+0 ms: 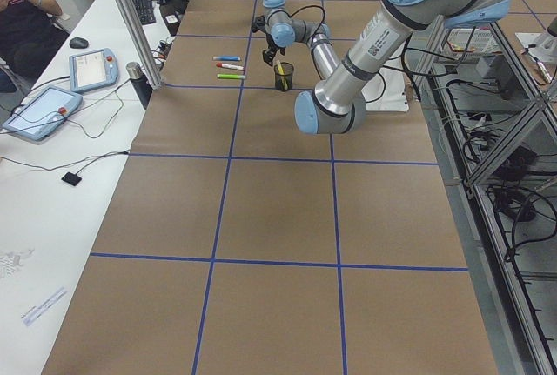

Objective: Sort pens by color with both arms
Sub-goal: 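Lower the left gripper down over the pen cup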

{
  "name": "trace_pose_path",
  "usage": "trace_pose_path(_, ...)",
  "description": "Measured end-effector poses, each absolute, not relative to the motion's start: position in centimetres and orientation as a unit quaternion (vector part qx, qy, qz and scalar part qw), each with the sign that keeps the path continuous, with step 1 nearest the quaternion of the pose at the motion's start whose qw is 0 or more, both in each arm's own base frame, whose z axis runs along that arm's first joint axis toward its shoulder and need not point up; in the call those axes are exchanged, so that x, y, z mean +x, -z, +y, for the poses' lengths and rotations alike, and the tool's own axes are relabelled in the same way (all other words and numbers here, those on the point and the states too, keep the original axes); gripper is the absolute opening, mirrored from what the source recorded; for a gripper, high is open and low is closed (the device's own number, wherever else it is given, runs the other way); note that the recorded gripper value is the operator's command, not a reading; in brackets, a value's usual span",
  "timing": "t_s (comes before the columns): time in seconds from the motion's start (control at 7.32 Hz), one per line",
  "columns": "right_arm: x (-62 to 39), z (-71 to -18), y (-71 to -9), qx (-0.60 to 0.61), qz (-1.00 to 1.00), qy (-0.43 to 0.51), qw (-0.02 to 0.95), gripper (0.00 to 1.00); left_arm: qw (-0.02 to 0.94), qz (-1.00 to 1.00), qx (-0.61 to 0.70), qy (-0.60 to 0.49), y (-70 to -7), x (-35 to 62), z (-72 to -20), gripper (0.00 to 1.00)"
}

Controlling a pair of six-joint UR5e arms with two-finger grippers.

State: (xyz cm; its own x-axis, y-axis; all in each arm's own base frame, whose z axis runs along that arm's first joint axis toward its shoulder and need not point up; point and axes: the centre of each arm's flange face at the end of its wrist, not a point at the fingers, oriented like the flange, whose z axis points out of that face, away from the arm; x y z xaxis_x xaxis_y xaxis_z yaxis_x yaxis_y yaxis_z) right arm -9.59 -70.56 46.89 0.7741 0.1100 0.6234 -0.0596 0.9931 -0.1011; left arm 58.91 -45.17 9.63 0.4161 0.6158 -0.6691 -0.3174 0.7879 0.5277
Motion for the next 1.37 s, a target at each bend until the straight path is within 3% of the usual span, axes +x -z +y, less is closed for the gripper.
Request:
trace_pose_path(0.82, -9.47, -70.47, -48.0, -0.046, -0.33, -0.05, 0.942, 0.98, 0.828, 0.452, 0.169, -0.286, -9.76, 59.31, -45.23, 0.67)
trace_pose_path(1.37, -9.48, -70.52, -48.0, -0.046, -0.33, -0.05, 0.942, 0.98, 0.833, 0.443, 0.177, -0.28, -10.0, 59.29, -45.5, 0.68)
